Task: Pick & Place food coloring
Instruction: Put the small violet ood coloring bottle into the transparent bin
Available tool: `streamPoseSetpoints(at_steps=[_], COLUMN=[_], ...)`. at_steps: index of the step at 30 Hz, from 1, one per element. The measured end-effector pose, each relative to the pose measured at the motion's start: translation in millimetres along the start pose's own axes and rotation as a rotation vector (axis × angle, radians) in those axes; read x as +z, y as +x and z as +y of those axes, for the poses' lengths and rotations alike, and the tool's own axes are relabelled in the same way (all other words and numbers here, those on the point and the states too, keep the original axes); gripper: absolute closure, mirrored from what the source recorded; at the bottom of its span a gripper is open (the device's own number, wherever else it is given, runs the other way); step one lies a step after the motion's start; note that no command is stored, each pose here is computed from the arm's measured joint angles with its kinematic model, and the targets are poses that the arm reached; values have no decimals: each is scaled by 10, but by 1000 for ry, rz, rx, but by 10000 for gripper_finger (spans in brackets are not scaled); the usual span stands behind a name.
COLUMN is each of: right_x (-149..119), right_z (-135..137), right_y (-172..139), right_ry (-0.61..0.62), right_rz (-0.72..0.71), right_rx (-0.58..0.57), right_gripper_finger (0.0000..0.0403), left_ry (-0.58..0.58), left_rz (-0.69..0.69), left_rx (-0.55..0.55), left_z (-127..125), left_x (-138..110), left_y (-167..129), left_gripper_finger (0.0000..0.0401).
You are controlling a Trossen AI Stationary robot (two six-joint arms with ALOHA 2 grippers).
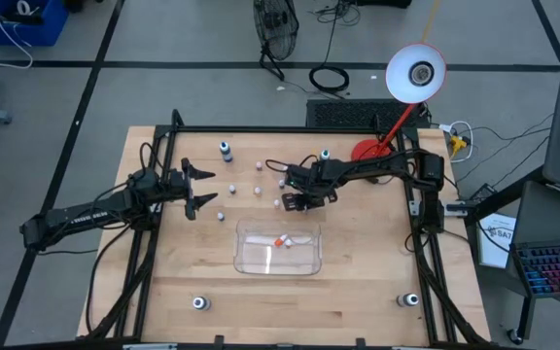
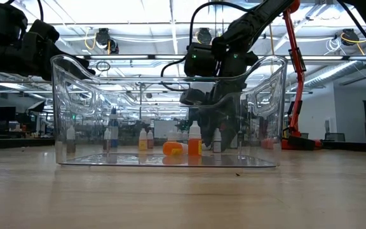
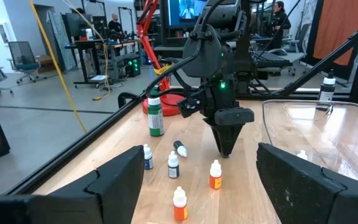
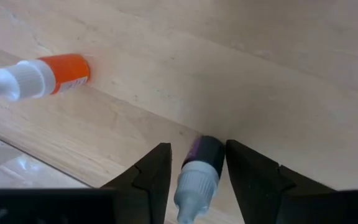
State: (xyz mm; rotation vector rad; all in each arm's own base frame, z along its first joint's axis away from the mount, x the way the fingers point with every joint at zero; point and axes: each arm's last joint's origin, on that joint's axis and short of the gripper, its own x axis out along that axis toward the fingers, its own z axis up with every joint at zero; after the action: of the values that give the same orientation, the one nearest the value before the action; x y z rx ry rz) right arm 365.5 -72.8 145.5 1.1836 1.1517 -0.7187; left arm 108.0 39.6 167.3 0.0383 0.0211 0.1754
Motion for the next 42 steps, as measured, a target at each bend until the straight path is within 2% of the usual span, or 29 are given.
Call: streamPoseSetpoints(at_steps=[24,28,34,42], right_x=[-14,-14,-12,-7], right_z=[-15,-15,-9,81], right_y=[-2,-2,-3,-102], right_ry=[1,-8,-72,-193], right_rz=[-16,-16,-18,-75], right_rx=[-33,-33,-28,50], right_gripper_finger=[262,282,342,346], left_ry=[0,0,0,0], left_rz=[0,0,0,0], left_rx=[0,0,0,0], left_z=[0,0,0,0], left_x=[0,0,0,0], left_y=[0,0,0,0], left_gripper_finger=[96,96,96,96])
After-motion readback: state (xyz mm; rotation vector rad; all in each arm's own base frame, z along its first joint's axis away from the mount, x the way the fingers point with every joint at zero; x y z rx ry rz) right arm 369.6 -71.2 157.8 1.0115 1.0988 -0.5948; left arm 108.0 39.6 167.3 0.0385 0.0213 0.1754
